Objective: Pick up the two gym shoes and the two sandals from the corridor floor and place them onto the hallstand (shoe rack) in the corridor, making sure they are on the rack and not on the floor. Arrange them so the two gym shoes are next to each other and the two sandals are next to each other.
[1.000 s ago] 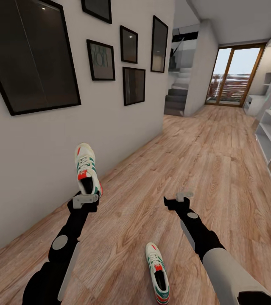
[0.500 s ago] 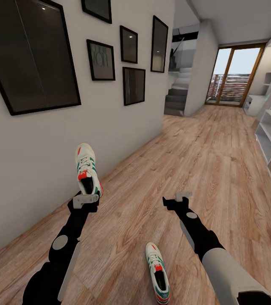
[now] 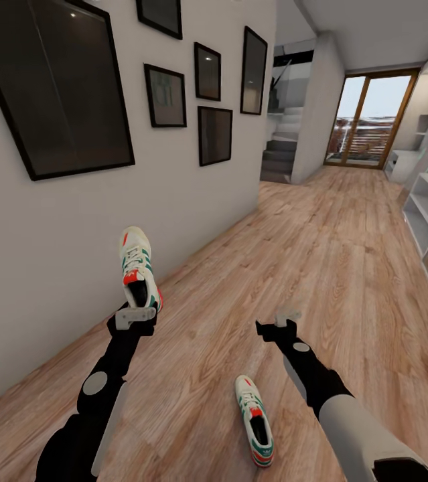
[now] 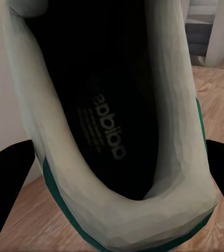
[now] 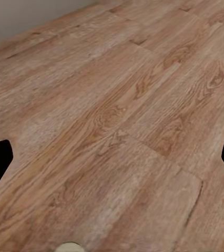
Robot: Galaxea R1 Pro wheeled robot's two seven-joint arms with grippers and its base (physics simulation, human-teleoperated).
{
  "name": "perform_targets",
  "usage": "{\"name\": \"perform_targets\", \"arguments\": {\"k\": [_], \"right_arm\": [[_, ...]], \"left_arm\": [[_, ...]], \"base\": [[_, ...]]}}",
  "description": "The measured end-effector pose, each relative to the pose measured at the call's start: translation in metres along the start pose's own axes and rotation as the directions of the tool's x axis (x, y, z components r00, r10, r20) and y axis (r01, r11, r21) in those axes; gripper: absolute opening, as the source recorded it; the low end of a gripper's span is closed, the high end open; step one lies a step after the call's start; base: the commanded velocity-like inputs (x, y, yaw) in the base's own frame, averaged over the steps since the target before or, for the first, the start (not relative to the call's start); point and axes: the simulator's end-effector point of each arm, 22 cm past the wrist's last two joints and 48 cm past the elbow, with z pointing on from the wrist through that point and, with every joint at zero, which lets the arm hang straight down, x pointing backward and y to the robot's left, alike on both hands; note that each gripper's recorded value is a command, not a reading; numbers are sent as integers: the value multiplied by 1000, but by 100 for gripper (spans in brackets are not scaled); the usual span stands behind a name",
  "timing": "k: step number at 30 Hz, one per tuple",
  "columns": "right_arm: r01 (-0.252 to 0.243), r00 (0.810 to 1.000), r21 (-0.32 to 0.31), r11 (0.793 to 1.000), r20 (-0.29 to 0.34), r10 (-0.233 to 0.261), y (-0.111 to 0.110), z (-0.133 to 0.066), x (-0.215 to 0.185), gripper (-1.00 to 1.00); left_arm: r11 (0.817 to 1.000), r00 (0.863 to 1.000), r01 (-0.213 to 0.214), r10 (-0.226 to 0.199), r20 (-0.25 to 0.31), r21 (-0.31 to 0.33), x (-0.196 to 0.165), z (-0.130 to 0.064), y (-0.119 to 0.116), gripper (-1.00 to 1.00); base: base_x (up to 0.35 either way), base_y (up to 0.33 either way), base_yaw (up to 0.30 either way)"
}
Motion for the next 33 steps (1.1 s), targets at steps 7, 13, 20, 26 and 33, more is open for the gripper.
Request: {"name": "perform_targets", "arguments": {"k": [7, 13, 20, 26, 33], "right_arm": [[-1, 977, -12, 1000, -213, -1, 6, -10, 103, 100], [-4, 953, -18, 1000, -303, -2, 10, -23, 151, 100], [-10, 970, -26, 1000, -241, 3, 15, -35, 174, 100], [-11, 967, -31, 999, -255, 3, 18, -45, 196, 100], [-15, 958, -34, 999, -288, 5, 20, -57, 219, 100]], "left_arm": [[1000, 1000, 0, 0, 0, 0, 0, 0, 0, -100], [1000, 1000, 0, 0, 0, 0, 0, 0, 0, -100], [1000, 1000, 1, -1, 0, 0, 0, 0, 0, -100], [1000, 1000, 2, -2, -1, 0, 0, 0, -1, -100], [1000, 1000, 1, -1, -2, 0, 1, 0, 0, -100]], "base": [[-54, 44, 0], [-6, 5, 0], [0, 0, 0], [0, 0, 0], [0, 0, 0]]}}
